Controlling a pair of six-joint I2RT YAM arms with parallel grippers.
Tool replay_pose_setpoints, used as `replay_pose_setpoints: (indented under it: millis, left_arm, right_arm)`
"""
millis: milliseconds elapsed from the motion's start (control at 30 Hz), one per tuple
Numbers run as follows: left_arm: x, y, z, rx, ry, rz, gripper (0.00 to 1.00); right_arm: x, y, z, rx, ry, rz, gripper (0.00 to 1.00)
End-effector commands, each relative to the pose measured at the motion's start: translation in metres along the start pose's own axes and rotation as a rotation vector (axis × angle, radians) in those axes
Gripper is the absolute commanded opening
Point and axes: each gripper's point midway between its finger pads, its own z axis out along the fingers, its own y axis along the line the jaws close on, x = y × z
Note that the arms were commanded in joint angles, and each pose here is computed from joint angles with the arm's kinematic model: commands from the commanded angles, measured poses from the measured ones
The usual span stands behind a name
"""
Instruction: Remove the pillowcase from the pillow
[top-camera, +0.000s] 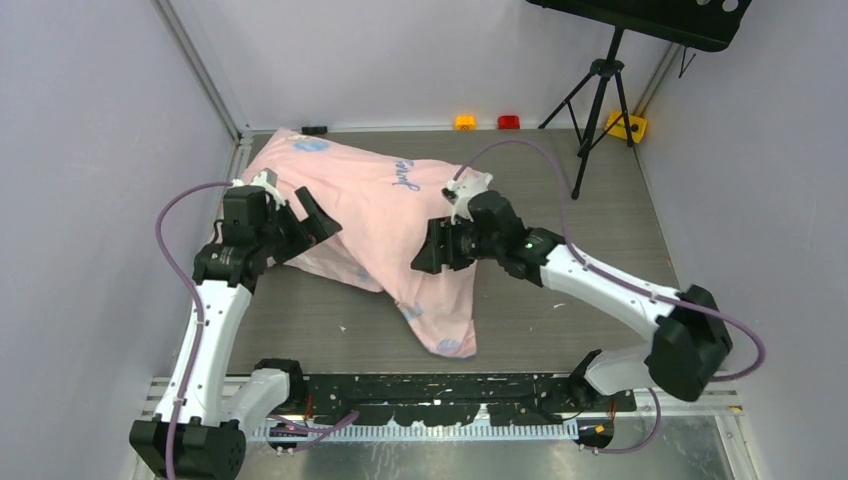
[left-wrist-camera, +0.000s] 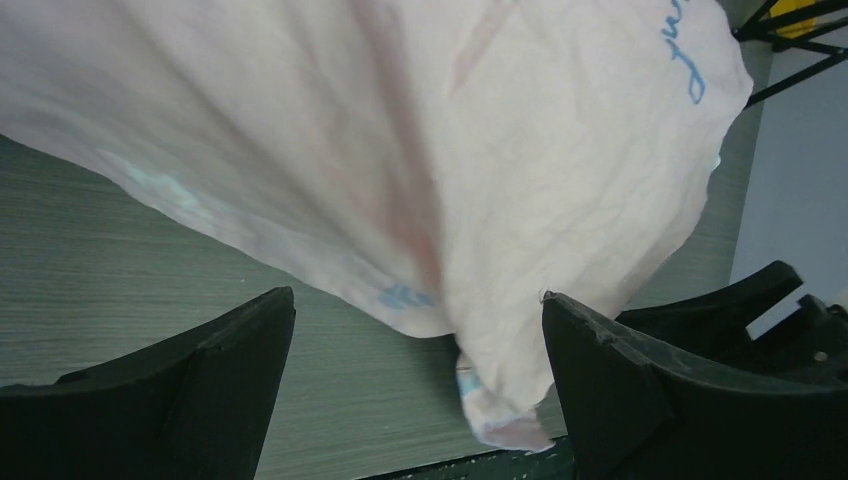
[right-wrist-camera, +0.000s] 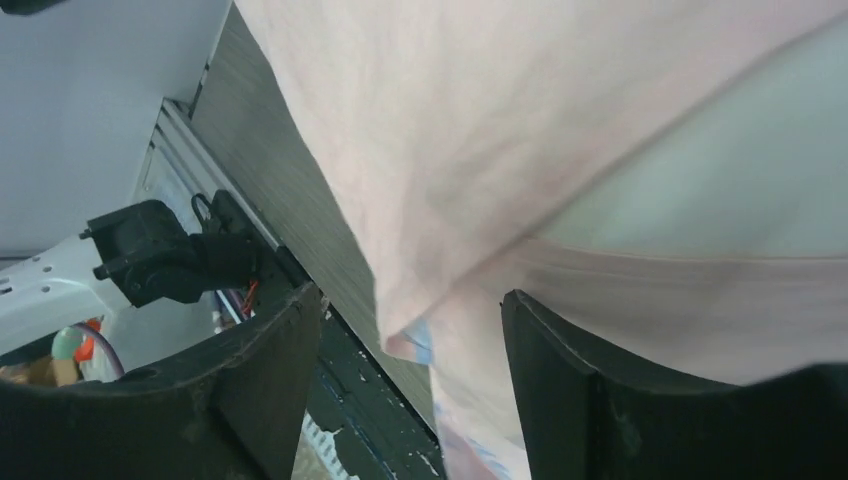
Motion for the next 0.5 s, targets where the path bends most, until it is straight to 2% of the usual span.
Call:
replay_pose_setpoints:
  millis: [0,167,333,467]
  left_arm:
    - [-0.002,-0.028,-0.02,0.071,0.012,0.105,0.96]
    - [0.013,-0.049,-0.02,0.051,0.02,0.26,0.96]
    - [0.027,-0.075,-0.016,0.079,0.026,0.384,0.94]
    - [0.032,-0.096,-0.014,0.077,0.014,0.519,0.94]
  right_arm:
    - [-0.038,-0.01,-0.053,0.141,-0.161,-0.073,0.76]
    - [-0.045,-0.055,-0.091,0.361,-0.242,-0.001,0.78]
    - [-0.048,-0.09,-0.125,0.497,-0.385,0.159,0.81]
    - [-0.049,-0.109,-0.142,0.589,-0.446,0.259,0.83]
